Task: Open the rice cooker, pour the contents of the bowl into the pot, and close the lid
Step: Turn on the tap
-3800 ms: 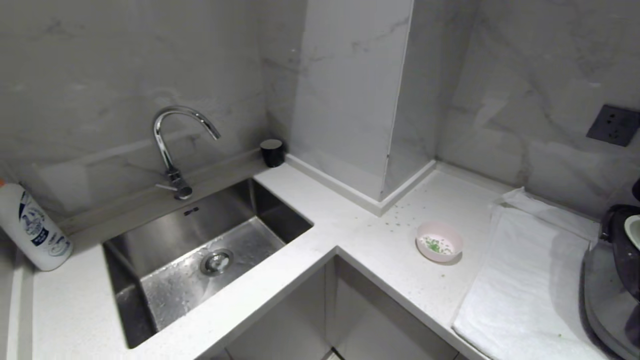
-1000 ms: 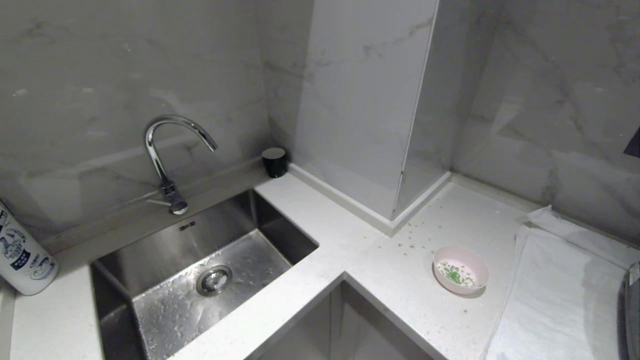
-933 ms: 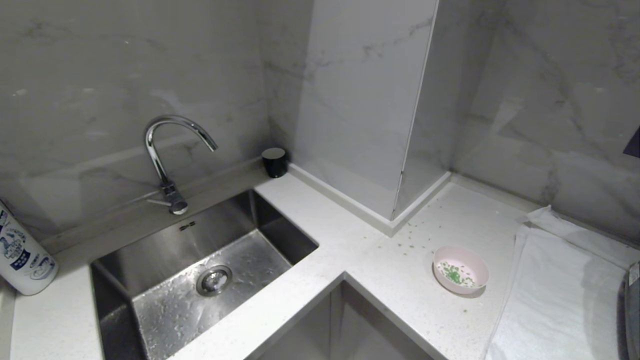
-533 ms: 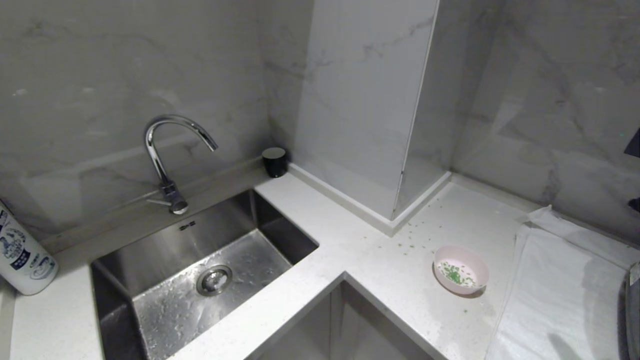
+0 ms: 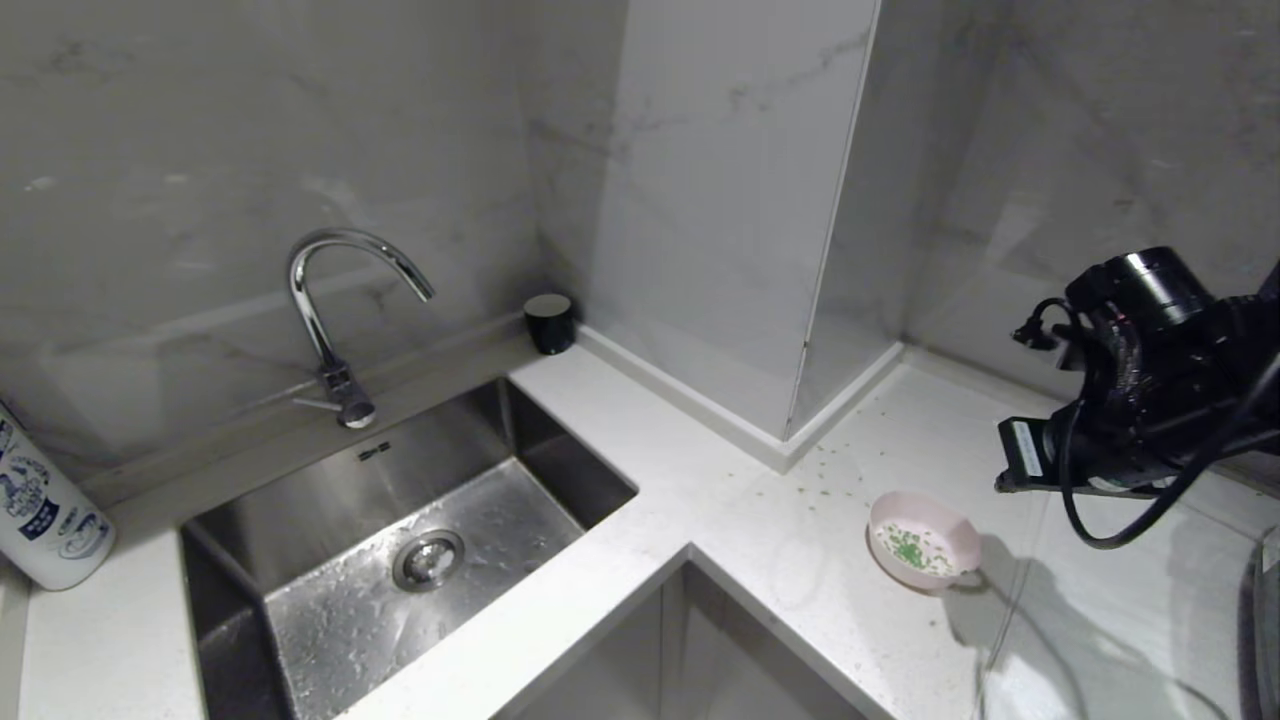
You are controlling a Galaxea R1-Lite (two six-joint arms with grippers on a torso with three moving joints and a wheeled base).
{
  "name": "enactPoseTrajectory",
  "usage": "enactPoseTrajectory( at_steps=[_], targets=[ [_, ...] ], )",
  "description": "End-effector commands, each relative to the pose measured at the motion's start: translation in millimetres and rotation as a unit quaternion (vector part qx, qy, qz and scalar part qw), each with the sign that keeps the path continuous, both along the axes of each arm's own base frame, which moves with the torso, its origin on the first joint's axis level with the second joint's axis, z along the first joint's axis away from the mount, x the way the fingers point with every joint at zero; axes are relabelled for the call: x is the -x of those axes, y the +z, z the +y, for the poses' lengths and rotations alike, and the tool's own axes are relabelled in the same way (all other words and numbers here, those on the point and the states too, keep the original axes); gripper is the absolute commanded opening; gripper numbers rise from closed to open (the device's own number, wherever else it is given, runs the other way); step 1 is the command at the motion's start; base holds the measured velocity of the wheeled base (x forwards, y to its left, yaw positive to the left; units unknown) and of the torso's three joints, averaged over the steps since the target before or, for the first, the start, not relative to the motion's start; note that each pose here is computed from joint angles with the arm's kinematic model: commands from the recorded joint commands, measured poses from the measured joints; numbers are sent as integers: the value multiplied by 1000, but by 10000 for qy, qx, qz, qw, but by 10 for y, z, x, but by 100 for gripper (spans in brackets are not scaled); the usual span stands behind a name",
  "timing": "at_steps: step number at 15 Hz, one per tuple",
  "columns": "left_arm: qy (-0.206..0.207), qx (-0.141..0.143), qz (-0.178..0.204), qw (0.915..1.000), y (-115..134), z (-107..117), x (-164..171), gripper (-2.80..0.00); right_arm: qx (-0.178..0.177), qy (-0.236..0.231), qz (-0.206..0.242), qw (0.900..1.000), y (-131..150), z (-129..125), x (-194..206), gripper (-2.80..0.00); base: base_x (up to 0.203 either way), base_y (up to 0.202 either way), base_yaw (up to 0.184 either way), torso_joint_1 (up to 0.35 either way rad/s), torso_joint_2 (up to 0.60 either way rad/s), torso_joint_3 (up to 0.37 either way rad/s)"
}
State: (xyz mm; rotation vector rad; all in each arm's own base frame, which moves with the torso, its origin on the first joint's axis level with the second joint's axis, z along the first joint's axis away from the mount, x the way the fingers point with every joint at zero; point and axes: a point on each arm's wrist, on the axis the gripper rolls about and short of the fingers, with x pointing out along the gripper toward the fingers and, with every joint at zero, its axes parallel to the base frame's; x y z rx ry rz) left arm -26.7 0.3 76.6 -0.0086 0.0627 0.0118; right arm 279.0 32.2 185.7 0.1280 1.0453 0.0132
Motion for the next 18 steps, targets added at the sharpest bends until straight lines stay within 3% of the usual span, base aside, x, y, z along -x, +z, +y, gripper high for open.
enactPoseTrajectory(
  at_steps=[1,11,13,18],
  targets=[
    [4,1,1,10000,-1,0,0,-280,79,25,768,9970,-449,51,-190,-280,0,0,0,0,0,0],
    [12,1,1,10000,-1,1,0,-280,179,50,806,9966,-956,141,-485,-280,0,0,0,0,0,0],
    [12,1,7,10000,-2,1,0,-280,403,-184,657,9969,-1040,67,-573,-280,0,0,0,0,0,0],
    [20,16,0,10000,-1,0,0,-280,329,-284,904,9950,-1242,-30,-645,-280,0,0,0,0,0,0]
  ],
)
